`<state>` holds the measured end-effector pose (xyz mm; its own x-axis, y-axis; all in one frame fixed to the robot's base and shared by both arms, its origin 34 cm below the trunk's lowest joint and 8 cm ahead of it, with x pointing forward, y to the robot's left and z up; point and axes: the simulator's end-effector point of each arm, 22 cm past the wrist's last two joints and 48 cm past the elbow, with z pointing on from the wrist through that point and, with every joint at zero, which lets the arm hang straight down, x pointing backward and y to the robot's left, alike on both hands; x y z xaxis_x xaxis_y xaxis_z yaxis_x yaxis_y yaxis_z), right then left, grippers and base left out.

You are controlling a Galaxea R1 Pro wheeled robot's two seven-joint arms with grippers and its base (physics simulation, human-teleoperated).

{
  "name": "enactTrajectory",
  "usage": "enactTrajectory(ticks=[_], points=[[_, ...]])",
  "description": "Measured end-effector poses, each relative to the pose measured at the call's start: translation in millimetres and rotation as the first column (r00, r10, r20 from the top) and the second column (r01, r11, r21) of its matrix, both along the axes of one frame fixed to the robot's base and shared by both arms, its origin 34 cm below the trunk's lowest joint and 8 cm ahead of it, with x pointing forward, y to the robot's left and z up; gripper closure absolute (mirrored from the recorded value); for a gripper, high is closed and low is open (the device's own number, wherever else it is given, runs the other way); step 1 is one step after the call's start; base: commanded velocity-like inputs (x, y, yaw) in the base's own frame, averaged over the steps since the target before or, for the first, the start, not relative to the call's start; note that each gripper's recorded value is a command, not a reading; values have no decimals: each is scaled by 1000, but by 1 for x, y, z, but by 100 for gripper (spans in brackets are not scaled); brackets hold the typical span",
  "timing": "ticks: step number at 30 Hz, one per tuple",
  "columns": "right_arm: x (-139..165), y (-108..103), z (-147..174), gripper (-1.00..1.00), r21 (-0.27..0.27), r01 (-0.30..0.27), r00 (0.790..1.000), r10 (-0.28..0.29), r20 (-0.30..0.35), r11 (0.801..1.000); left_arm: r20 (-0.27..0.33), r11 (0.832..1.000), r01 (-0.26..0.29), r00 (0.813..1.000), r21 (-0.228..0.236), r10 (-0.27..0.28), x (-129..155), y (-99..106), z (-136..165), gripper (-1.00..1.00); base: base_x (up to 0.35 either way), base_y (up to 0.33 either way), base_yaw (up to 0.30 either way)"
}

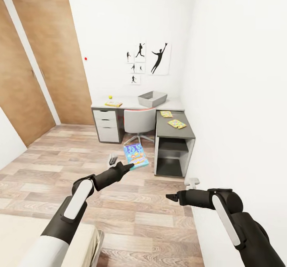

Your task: Put all the toys in the child's room - the three board games (two on the bed and one on the table), the two jigsaw puzzles on the table, and the tennis ball on the table - inside the toy box on the table in the child's room.

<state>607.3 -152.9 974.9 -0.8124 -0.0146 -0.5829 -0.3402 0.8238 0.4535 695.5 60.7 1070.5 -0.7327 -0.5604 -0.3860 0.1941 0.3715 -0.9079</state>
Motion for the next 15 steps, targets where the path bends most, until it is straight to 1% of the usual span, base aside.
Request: enactTrajectory(ticks=[4, 6, 10, 15], points=[[0, 0, 0, -100, 0, 0, 1000, 0, 0, 1000, 0, 1000, 0, 1000, 0, 0, 0, 0, 0, 100, 340, 0, -33], [0, 0, 0, -100, 0, 0, 1000, 0, 0, 1000, 0, 1000, 0, 1000, 1, 0, 0, 0, 0, 100, 340, 0, -113], [0, 0, 0, -100, 0, -1, 1000, 1, 1, 1000, 0, 1000, 0, 1000, 1, 0, 0, 0, 0, 100, 340, 0, -184], [0, 1, 1, -100, 0, -1, 1000, 1, 2, 1000, 0, 1000, 0, 1000, 1, 0, 0, 0, 0, 100, 340, 0, -240]])
